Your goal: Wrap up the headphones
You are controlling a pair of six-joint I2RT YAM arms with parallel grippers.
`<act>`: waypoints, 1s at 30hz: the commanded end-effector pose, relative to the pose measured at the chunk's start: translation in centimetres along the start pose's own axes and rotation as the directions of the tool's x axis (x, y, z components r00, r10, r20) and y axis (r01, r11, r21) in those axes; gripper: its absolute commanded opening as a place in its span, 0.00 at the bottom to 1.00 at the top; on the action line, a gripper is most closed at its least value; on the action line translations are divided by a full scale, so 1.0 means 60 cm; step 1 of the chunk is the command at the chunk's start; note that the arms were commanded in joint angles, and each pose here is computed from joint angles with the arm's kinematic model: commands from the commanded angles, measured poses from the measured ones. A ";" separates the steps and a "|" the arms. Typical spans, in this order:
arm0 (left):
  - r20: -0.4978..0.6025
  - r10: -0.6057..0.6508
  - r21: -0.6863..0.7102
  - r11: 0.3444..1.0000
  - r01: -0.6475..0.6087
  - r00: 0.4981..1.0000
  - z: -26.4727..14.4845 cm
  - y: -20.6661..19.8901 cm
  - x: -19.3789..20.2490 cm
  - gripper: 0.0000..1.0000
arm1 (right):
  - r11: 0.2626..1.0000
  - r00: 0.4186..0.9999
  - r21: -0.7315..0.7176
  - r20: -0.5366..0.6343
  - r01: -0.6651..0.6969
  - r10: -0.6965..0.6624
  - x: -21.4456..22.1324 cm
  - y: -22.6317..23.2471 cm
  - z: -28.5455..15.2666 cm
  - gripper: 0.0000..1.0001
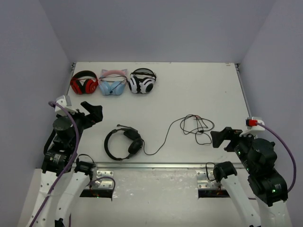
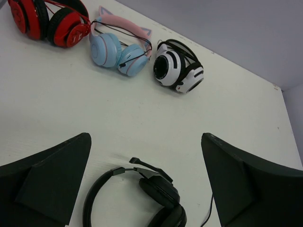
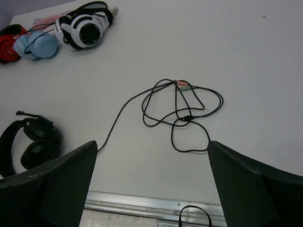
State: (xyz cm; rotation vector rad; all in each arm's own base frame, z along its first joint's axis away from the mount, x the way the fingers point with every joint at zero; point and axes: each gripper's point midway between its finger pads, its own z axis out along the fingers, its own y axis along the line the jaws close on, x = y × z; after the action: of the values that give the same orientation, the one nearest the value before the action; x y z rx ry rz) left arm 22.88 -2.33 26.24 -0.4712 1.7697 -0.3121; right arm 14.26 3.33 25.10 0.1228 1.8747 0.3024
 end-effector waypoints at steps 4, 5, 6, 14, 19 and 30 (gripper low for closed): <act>0.043 -0.022 0.011 1.000 0.022 0.999 0.002 -0.010 -0.020 1.00 | 0.998 0.998 -0.039 -0.028 -0.050 0.049 0.001 0.018 0.009 0.99; 0.037 -0.020 0.014 1.000 0.019 0.999 0.004 -0.012 -0.018 1.00 | 0.998 0.998 -0.042 -0.027 -0.053 0.052 0.003 0.018 0.007 0.99; 0.014 -0.015 -0.002 1.000 0.015 1.000 0.004 -0.007 -0.012 1.00 | 0.998 0.999 -0.046 -0.020 -0.046 0.045 0.002 0.019 0.007 0.99; -0.242 -0.239 -0.046 0.971 0.235 0.940 0.012 -0.023 0.082 1.00 | 0.995 0.981 -0.059 -0.180 -0.082 0.070 0.038 0.032 0.022 0.99; -0.313 -0.404 -0.475 0.850 0.227 0.860 0.040 0.093 0.223 1.00 | 0.984 0.980 -0.140 -0.179 -0.113 0.087 0.054 0.054 0.042 0.99; -0.430 -0.356 -0.672 0.739 -0.032 0.830 0.034 0.176 0.385 1.00 | 0.985 0.976 -0.137 -0.204 -0.101 0.071 0.084 0.047 0.066 0.99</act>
State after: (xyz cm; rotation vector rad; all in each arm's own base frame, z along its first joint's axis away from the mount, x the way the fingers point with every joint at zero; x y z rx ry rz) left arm 18.07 -3.66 3.04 -1.1235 2.4173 0.0485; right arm 15.28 7.19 18.64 0.0954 2.1143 0.4894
